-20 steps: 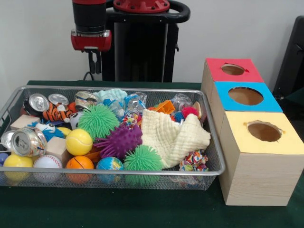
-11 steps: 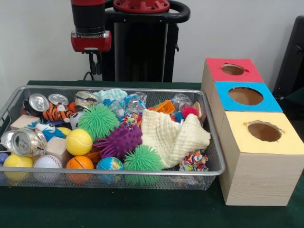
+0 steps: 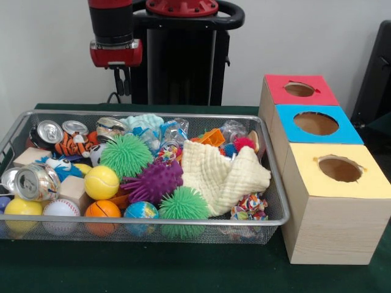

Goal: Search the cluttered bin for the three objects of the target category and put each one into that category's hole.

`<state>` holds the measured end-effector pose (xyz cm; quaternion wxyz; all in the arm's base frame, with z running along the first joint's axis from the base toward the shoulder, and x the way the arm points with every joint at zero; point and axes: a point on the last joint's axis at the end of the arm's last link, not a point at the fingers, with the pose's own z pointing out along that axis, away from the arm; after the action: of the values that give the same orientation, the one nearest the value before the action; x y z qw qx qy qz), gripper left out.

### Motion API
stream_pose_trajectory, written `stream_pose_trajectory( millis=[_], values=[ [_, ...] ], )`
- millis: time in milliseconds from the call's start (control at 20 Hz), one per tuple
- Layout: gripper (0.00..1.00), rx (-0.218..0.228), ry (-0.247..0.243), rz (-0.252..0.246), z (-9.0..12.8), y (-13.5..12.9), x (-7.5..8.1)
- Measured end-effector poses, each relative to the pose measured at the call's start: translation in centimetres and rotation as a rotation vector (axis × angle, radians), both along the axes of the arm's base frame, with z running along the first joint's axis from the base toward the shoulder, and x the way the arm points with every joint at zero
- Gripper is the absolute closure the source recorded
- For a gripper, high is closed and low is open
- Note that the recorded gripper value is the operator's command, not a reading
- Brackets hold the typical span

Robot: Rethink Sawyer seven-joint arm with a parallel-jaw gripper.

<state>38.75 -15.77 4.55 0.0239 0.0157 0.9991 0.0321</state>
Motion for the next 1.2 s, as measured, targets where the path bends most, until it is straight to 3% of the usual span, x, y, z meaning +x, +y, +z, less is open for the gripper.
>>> stream_pose_trajectory(
  millis=[500,950,1200],
  values=[
    [1.0,0.029,0.057,-0.041,-0.1,-1.7,1.3],
    [1.0,0.074,0.07,-0.085,-1.0,-3.9,2.1],
    [1.0,0.078,0.083,-0.104,-1.3,-5.2,2.3]
  ],
)
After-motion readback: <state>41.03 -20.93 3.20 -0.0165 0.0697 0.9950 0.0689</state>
